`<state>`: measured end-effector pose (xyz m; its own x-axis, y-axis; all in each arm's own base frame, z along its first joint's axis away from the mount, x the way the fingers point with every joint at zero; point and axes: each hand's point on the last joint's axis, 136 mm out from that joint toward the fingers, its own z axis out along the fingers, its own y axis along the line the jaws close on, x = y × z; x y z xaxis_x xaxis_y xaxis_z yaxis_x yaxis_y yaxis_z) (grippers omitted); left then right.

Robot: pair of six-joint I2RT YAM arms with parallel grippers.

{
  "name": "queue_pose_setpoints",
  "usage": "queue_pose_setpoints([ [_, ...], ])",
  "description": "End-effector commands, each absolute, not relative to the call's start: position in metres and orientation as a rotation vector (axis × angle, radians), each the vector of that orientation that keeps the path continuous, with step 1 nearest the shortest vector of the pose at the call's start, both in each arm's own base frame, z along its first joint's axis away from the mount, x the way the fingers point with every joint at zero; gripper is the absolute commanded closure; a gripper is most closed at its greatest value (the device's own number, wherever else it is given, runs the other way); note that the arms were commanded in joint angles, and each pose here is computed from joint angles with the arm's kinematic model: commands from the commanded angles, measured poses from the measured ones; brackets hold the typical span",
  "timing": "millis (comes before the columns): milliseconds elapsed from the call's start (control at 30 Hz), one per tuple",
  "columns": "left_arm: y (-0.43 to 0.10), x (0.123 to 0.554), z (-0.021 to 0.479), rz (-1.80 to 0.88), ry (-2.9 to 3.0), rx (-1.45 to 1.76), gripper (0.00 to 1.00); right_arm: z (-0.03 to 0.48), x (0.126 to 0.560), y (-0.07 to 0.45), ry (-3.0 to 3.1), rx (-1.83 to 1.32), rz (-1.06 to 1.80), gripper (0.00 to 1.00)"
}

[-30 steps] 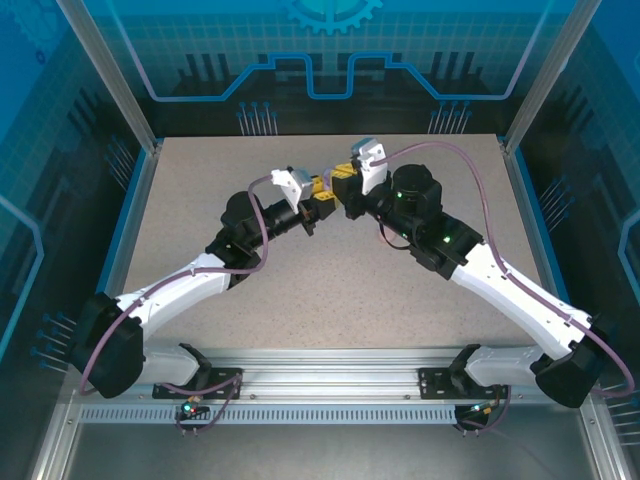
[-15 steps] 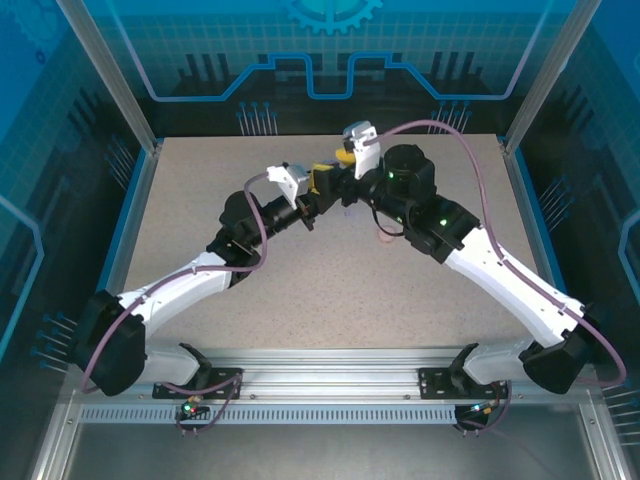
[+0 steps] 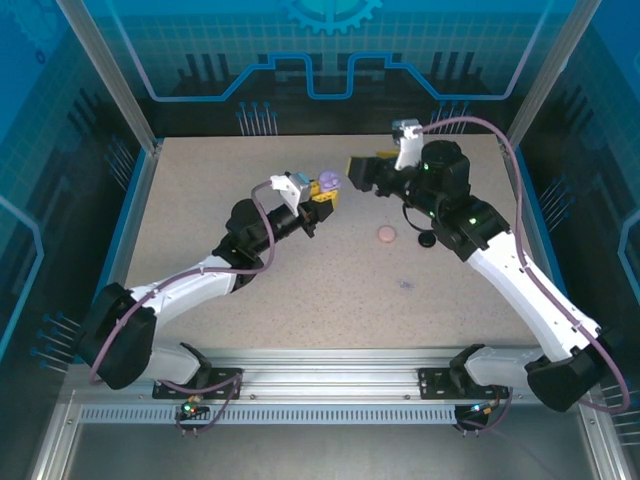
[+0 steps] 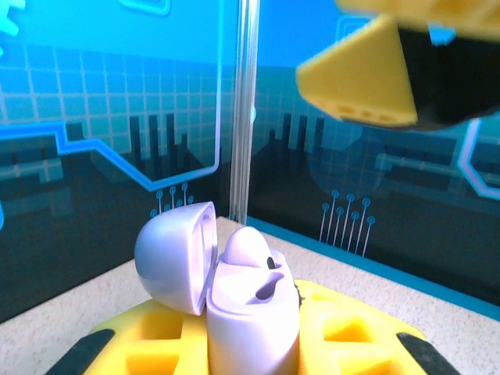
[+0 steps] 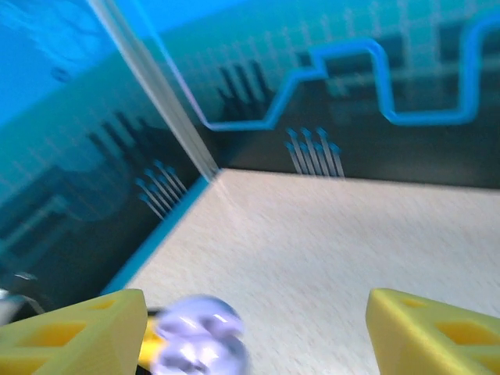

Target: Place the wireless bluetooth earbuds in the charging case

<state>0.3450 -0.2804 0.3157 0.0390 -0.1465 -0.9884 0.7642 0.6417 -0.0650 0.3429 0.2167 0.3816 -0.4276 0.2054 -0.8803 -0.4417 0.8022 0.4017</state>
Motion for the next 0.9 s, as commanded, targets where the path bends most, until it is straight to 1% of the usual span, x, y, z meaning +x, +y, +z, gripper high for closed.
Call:
queue_pose_setpoints([
  [0,-0.27,0.358,0.3,-0.695,1.374,0.521,1.0,0.321,0.341,0.191,2.075,-0.016,0.692,0.24],
  [133,-0.27,0.366,0.276,-0.665,1.413,0.511,1.0,0.228,0.336,0.147,2.311,0.189,0.51,0.24],
  [200,-0.271,0.372,0.274,-0.652,1.431,0.505,1.0,0.189,0.327,0.124,2.402,0.31,0.427,0.24],
  [367,-0.279,0.375,0.265,-0.709,1.472,0.491,1.0,0.115,0.286,0.075,2.587,0.618,0.23,0.23],
  [433,-0.277,0.374,0.263,-0.716,1.484,0.473,1.0,0.101,0.267,0.052,2.613,0.736,0.113,0.23],
  [667,-0.278,0.371,0.262,-0.734,1.494,0.459,1.0,0.082,0.223,0.005,2.603,1.039,-0.037,0.23],
  [867,-0.282,0.372,0.259,-0.746,1.488,0.469,1.0,0.057,0.212,0.005,2.65,1.15,0.044,0.23],
])
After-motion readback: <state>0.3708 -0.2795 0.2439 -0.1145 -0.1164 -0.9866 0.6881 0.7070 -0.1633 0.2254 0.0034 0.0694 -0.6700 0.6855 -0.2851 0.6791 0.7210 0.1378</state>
